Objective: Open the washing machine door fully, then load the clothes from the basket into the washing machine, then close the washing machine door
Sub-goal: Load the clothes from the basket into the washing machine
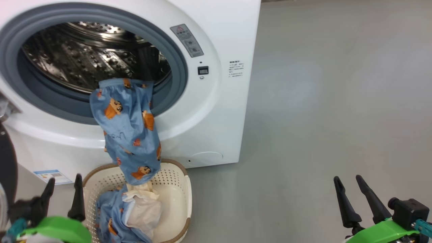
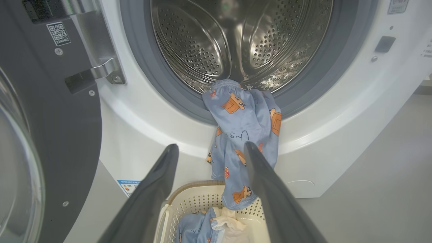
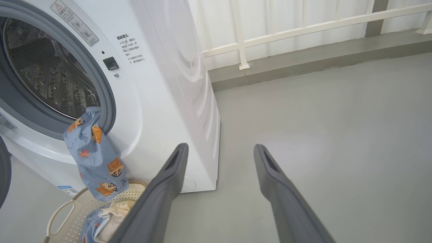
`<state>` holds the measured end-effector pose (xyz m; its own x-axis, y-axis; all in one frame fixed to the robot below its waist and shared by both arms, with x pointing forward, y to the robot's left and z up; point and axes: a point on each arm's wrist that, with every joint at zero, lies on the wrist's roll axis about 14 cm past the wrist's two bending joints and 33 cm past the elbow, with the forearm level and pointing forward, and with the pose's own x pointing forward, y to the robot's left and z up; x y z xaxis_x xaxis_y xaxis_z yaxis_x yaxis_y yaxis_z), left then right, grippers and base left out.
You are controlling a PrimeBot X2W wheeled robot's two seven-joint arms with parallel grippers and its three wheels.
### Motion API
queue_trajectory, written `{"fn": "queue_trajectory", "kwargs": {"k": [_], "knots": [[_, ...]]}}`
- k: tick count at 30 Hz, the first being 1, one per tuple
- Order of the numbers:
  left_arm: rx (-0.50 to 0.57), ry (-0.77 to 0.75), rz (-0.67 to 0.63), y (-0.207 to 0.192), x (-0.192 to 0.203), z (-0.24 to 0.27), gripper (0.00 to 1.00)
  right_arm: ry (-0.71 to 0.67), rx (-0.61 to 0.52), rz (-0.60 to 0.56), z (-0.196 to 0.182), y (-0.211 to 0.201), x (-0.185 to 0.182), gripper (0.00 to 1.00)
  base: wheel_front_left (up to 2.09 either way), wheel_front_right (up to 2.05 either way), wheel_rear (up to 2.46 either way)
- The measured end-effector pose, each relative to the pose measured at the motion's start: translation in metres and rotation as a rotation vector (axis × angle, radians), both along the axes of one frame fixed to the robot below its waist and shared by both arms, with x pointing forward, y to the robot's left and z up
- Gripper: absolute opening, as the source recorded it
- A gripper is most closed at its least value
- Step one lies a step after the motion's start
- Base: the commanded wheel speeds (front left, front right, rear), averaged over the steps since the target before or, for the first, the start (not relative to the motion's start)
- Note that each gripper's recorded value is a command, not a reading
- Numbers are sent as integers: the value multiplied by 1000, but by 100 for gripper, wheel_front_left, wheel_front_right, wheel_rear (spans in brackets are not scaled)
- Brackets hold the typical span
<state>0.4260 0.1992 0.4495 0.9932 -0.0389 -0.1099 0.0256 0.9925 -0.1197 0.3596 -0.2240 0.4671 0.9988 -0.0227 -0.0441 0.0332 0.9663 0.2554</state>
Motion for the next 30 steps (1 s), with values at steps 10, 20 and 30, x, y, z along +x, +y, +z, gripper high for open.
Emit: {"fn": "queue_trajectory", "kwargs": {"k": [10, 20, 30], "knots": [[-2, -18, 72, 22, -41, 2, 100, -3, -3, 1, 1, -1, -3, 100, 0, 0, 0], [-9, -9, 97, 26, -52, -3, 100, 11, -5, -8, -4, -4, -2, 100, 0, 0, 0], [-23, 6, 94, 22, -51, -8, 100, 18, -2, -11, -6, -4, 0, 100, 0, 0, 0]]}}
